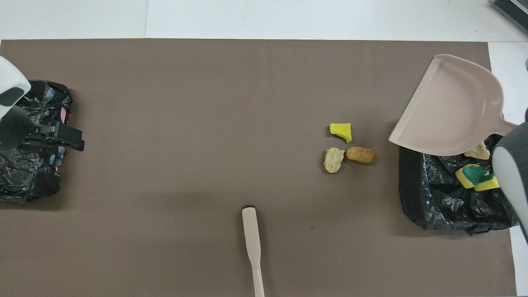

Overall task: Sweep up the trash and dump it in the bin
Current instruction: 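Bring the empty dustpan back and set it down with the right gripper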

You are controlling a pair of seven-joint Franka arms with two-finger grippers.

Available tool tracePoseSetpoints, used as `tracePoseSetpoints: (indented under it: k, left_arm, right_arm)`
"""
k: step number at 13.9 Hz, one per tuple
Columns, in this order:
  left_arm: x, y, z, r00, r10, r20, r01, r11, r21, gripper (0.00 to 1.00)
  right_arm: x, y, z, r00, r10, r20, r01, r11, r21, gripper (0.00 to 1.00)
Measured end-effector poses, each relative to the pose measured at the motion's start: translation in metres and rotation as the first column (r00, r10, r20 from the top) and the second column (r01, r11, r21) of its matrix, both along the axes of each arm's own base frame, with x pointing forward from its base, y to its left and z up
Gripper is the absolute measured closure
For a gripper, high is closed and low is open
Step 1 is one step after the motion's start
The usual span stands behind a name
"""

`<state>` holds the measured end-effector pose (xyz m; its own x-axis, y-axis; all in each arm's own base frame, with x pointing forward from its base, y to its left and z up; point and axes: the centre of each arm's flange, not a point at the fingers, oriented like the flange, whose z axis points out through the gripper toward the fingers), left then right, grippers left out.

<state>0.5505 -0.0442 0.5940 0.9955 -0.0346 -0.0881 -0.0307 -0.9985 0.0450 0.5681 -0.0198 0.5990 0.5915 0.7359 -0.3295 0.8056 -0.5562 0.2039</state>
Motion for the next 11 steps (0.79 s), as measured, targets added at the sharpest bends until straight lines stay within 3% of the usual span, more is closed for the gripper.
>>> tracePoseSetpoints:
  k: [2,5,8,11]
  left_arm:
    - [0.000,0.000,0.000,1.000,0.000,0.000,0.000,1.000,0.000,0.00]
    - [0.000,0.000,0.000,1.000,0.000,0.000,0.000,1.000,0.000,0.00]
    - [0.000,0.000,0.000,1.000,0.000,0.000,0.000,1.000,0.000,0.00]
    - [0.000,0.000,0.000,1.000,0.000,0.000,0.000,1.000,0.000,0.00]
  right_arm:
    - [0.000,0.056,-0.007,0.991,-0.123,0.052,0.117,0.988,0.098,0.68]
    - [-0.003,0.122,-0.025,0.931,-0.363,0.043,0.345,0.910,0.230,0.68]
    - [-0.004,0.208,-0.070,0.828,-0.561,0.014,0.541,0.805,0.243,0.68]
    - [0.003,0.272,-0.112,0.696,-0.716,-0.049,0.695,0.656,0.295,0.68]
